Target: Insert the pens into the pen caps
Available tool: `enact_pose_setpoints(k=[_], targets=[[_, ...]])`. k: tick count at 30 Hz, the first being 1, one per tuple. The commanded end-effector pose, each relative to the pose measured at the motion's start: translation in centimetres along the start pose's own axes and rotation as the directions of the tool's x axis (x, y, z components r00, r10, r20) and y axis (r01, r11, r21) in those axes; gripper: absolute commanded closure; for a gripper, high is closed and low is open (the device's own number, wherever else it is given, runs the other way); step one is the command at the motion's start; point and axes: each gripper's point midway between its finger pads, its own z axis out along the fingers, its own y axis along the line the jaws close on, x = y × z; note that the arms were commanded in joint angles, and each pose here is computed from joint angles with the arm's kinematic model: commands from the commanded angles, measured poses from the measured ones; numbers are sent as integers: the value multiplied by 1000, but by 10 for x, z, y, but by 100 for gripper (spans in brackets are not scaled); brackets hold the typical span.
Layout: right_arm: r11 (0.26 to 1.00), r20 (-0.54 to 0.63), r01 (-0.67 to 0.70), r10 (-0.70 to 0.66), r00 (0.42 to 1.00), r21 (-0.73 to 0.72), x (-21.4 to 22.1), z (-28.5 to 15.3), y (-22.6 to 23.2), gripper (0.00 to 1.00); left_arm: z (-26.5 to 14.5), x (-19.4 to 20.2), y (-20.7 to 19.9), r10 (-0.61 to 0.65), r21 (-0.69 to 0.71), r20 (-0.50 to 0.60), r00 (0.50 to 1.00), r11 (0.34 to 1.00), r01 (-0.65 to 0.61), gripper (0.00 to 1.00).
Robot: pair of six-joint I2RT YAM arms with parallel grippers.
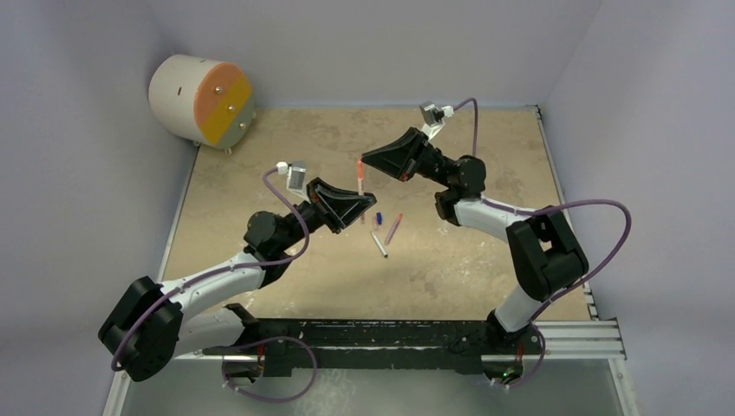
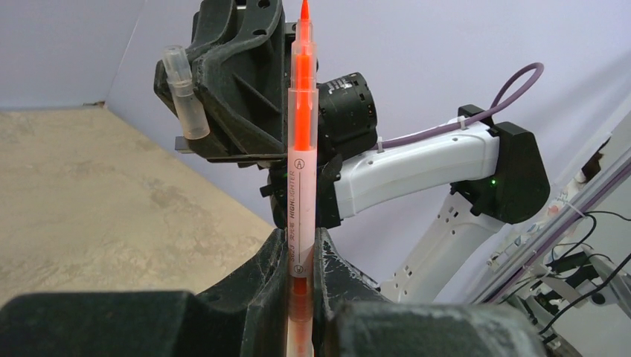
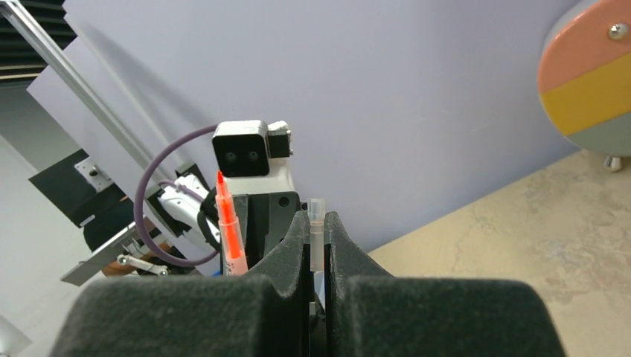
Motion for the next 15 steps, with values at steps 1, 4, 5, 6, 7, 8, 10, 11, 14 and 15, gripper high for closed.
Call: enact_pose_setpoints(k=[1,4,5,6,7,8,10,11,14,15], targets=[[866,203,381,-330,922,-323,-35,-6,104,100,7,-18,-25,89,93,79,993,991,-97,100],[845,228,411,-349,909,-343,-45,-2,116,100,11,-11,-26,100,99,53,994,990,-105,100],[841,233,416,-352,907,-346,-46,-1,118,100,12,-8,-27,103,105,45,994,989,-107,100],[837,239,421,-355,904,-348,-48,-1,120,100,14,-4,-28,104,109,35,994,988,-108,100],[834,245,427,-358,901,-351,-49,-1,123,100,16,-1,-28,108,111,25,994,988,-110,100],[830,249,432,-362,898,-352,-50,-1,124,100,17,2,-29,110,115,15,994,987,-111,100],[823,253,441,-370,894,-358,-52,1,127,100,19,7,-30,113,121,5,994,986,-113,100],[819,256,446,-374,892,-360,-54,1,129,100,19,9,-29,113,118,5,994,987,-113,100],[809,264,460,-384,885,-367,-57,1,134,100,19,6,-31,115,115,21,993,987,-116,100],[805,267,464,-387,883,-368,-58,1,137,100,19,5,-30,115,109,27,993,987,-118,100]])
